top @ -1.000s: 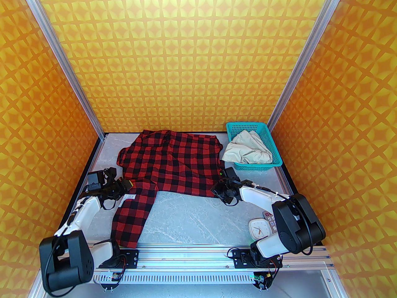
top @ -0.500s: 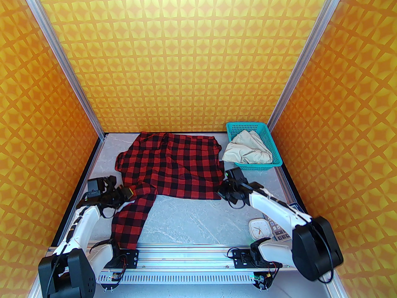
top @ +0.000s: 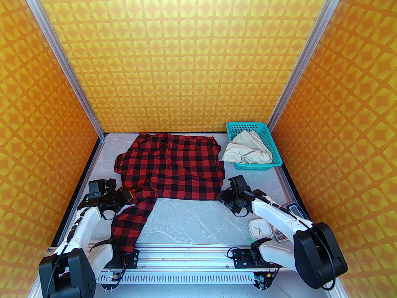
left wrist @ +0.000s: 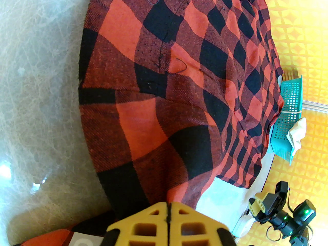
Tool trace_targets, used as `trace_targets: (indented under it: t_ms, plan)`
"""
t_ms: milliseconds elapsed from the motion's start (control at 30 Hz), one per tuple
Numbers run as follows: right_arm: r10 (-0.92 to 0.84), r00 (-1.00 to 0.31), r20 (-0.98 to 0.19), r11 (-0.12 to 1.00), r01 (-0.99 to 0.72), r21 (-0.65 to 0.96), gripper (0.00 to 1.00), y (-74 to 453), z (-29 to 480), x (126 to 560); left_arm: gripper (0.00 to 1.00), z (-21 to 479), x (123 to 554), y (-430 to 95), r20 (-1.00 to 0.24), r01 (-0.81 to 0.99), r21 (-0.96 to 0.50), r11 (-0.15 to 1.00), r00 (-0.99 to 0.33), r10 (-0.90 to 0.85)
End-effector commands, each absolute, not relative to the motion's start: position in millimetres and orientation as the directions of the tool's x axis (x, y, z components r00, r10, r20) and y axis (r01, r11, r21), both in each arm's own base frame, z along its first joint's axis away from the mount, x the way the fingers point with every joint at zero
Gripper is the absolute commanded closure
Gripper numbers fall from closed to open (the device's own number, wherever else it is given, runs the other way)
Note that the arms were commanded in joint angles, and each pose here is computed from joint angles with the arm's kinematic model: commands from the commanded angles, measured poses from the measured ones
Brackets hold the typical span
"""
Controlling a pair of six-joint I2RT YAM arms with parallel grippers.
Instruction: Fold and stack the mixed laundry pile
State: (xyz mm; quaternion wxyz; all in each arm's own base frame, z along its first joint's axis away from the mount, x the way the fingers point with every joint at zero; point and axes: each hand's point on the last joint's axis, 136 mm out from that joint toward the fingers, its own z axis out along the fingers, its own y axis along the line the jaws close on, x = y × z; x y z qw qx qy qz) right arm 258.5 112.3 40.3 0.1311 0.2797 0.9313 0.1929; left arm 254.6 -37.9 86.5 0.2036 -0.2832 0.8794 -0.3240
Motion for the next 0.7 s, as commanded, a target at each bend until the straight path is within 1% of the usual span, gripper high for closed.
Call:
trace_targets:
  t_ms: [0, 100, 167, 333, 400, 667]
  plan:
    - [0.591, -0.796, -0.127, 0.739, 0.472, 0.480, 0.51, 123, 37, 286, 1.00, 91, 256, -34, -0.200, -0.359, -0.678, 0.642, -0.750, -0.630]
    - [0.578, -0.814, -0.058, 0.721, 0.477, 0.503, 0.59, 137, 25, 292, 1.00, 93, 257, -34, -0.205, -0.354, -0.678, 0.644, -0.751, -0.628]
    - [0.567, -0.823, -0.021, 0.705, 0.473, 0.528, 0.67, 145, 24, 290, 1.00, 97, 258, -34, -0.212, -0.348, -0.679, 0.647, -0.750, -0.626]
    - [0.551, -0.831, -0.076, 0.731, 0.437, 0.524, 0.92, 137, 46, 284, 1.00, 103, 260, -33, -0.228, -0.337, -0.682, 0.649, -0.745, -0.626]
    - [0.542, -0.835, -0.091, 0.740, 0.424, 0.523, 0.99, 135, 55, 279, 1.00, 105, 261, -33, -0.233, -0.333, -0.682, 0.651, -0.746, -0.624]
    - [0.518, -0.849, -0.110, 0.788, 0.423, 0.446, 1.00, 113, 66, 241, 1.00, 102, 259, -31, -0.229, -0.347, -0.668, 0.658, -0.745, -0.626]
